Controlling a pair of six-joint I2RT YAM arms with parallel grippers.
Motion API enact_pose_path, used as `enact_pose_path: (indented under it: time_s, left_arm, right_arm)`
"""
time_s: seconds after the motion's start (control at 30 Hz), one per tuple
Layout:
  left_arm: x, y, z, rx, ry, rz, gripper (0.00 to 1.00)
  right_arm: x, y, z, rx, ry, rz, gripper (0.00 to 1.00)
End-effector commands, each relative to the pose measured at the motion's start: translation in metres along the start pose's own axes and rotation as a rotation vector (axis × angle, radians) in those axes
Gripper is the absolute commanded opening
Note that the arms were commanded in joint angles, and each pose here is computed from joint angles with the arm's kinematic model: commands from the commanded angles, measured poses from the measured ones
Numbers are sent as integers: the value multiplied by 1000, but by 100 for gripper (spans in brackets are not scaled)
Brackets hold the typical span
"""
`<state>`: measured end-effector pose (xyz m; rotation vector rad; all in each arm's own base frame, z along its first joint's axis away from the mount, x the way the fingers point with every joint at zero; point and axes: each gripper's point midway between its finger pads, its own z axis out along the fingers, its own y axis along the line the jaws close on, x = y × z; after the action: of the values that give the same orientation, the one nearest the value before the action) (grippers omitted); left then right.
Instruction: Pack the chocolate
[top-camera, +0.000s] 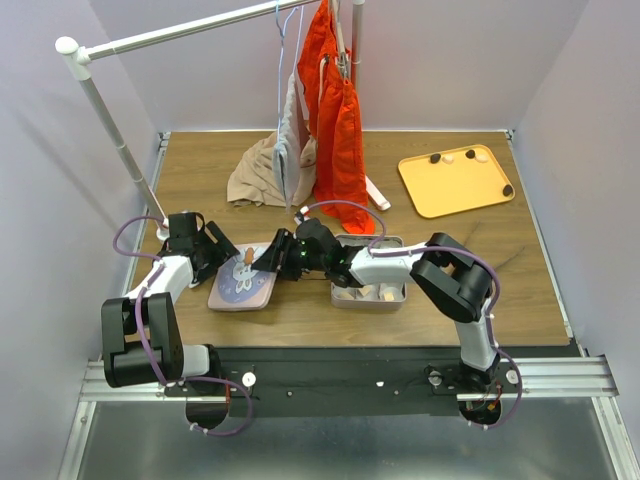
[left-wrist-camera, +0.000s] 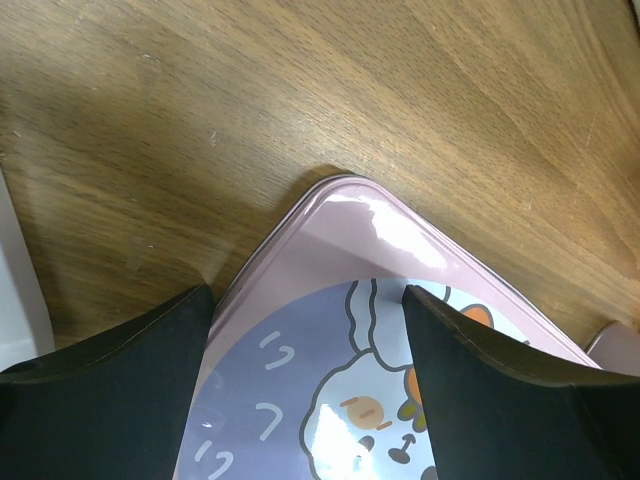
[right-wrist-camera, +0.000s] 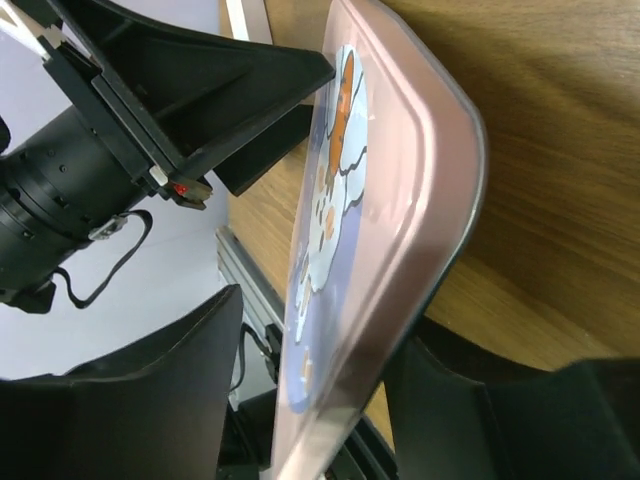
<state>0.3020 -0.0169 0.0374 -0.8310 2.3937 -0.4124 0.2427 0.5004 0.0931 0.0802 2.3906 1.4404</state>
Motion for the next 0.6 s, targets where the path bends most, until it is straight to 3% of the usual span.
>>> enact_pose_path:
  time_s: [0.0, 0.13, 0.23, 0.43, 0.57]
  left_arm:
    - [20, 0, -3, 17, 65, -6, 86]
    - [15, -3, -8, 19, 50, -4, 86]
    - [7, -7, -14, 22, 31, 8, 86]
    - [-24, -22, -37, 26, -49, 76, 86]
    - [-50, -37, -59, 32, -123, 125, 86]
  right_arm:
    - [2, 18, 7, -61, 12, -1, 53]
    - [1, 22, 9, -72, 14, 1, 25]
    - [-1, 29, 5, -87, 12, -20, 11]
    - [-1, 53, -6, -115, 61, -91, 1]
    - [4, 63, -21, -143, 100, -135, 1]
